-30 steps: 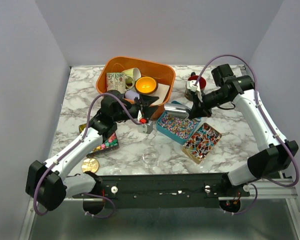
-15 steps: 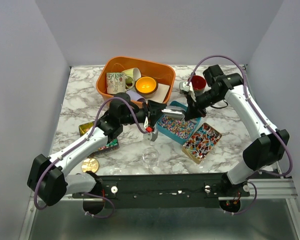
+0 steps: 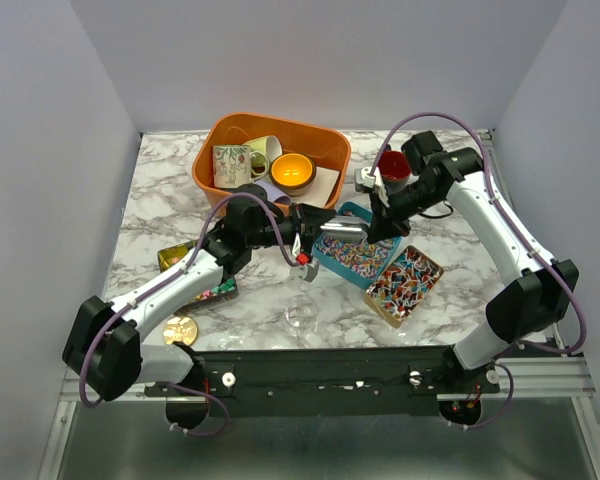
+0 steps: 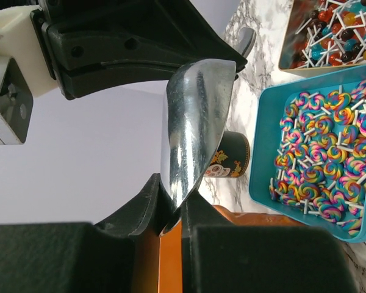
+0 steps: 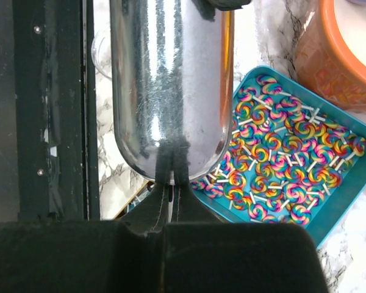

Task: Pack the candies
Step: Pick up the spatula from the center of the board.

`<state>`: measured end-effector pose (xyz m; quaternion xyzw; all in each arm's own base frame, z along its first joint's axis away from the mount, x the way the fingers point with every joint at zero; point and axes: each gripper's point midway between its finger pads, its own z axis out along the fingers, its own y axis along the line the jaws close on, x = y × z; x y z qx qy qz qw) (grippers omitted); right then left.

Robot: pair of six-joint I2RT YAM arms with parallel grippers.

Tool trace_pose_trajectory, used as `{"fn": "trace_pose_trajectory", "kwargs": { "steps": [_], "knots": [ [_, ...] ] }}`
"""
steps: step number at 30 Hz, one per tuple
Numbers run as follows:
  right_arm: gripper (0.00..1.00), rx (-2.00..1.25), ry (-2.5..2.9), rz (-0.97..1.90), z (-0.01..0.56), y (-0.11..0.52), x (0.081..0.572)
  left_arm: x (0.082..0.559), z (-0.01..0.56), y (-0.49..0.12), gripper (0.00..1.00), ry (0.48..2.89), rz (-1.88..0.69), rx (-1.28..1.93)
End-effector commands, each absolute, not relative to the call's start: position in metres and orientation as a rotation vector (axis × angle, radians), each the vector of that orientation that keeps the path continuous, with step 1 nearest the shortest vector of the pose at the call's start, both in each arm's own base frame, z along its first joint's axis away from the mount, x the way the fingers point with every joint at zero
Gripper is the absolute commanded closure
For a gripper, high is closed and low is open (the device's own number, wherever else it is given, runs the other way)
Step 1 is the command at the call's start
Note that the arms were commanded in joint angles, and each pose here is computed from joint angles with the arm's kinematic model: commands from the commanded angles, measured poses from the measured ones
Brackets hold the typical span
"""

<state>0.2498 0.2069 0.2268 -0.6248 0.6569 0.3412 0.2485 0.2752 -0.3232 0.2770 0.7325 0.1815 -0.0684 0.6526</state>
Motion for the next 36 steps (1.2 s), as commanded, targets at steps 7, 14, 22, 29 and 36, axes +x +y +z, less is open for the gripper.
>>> {"fn": "trace_pose_trajectory", "kwargs": {
  "steps": [7, 14, 22, 29, 36],
  "knots": [
    [0.97, -1.744, 1.927, 1.005, 0.228, 0.187, 0.202, 0.286, 0.279, -0.317, 1.0, 0.444, -0.19, 1.627],
    [0.42, -1.684, 1.933, 0.863, 0.243, 0.181, 0.213, 0.294, 0.281, -0.301, 1.0, 0.553, -0.192, 1.59],
    [0.32, -1.494, 1.743, 0.549, 0.284, 0.172, 0.24, 0.308, 0.298, -0.278, 1.0, 0.941, -0.323, 1.419],
    [0.29, -1.228, 1.413, 0.23, 0.339, 0.165, 0.279, 0.303, 0.307, -0.277, 1.0, 1.375, -0.726, 1.217],
    [0.29, -1.217, 1.26, 0.185, 0.355, 0.177, 0.3, 0.293, 0.312, -0.297, 1.0, 1.655, -1.198, 1.047]
  ]
}}
